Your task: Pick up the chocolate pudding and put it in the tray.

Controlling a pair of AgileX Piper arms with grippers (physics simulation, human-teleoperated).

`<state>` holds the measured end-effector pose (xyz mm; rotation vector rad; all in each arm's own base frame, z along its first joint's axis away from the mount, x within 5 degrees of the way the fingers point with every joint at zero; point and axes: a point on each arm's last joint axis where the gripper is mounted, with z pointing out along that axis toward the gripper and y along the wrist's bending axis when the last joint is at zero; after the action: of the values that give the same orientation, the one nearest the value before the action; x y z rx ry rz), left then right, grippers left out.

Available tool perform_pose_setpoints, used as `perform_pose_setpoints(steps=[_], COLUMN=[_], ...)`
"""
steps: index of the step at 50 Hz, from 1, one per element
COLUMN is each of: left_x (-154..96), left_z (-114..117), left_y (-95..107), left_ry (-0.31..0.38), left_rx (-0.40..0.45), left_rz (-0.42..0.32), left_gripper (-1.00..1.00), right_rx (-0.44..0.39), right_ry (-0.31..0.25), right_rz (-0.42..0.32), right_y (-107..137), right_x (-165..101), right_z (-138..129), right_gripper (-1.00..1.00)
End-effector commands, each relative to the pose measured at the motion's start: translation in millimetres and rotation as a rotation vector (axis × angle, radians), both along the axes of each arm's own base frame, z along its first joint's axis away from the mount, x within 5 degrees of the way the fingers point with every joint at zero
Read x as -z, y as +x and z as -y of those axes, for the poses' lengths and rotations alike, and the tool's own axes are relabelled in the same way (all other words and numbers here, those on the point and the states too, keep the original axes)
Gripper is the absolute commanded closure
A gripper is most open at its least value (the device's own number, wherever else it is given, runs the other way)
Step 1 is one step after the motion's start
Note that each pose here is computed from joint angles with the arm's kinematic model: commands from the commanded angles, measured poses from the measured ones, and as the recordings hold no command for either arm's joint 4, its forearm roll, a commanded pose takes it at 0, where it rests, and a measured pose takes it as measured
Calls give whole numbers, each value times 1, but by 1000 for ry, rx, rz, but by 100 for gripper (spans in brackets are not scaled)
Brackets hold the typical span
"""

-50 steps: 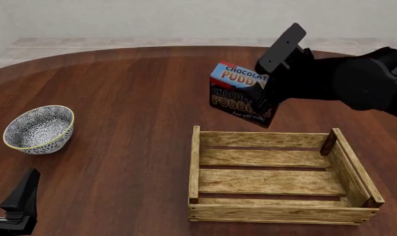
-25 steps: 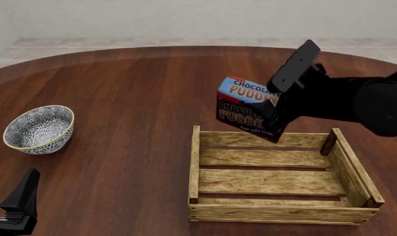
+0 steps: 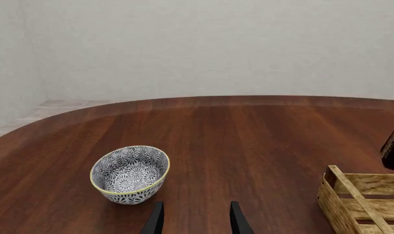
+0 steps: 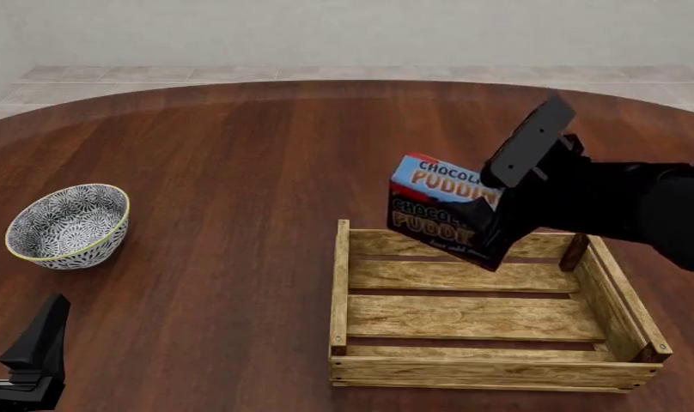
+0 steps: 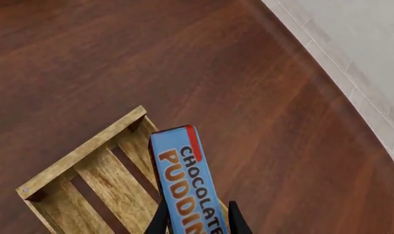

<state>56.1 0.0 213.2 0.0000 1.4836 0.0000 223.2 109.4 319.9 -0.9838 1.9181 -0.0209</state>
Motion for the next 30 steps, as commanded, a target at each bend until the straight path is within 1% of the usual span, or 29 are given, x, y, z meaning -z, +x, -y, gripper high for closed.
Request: perform_pose_setpoints(steps=[1, 16, 30], left_x=[0, 0, 0], left_z=[0, 0, 0], left_y=[0, 0, 0], left_ry=[0, 0, 0], left_rx=[0, 0, 0], left_rz=[0, 0, 0], left_gripper=[-100, -100, -100], right_rx=[9, 10, 13], right_ry=[17, 14, 31], right_rz=[-16, -34, -54], right_y=[-9, -18, -20], right_x=[4, 12, 26], right_z=[3, 7, 4], right_gripper=[100, 100, 100])
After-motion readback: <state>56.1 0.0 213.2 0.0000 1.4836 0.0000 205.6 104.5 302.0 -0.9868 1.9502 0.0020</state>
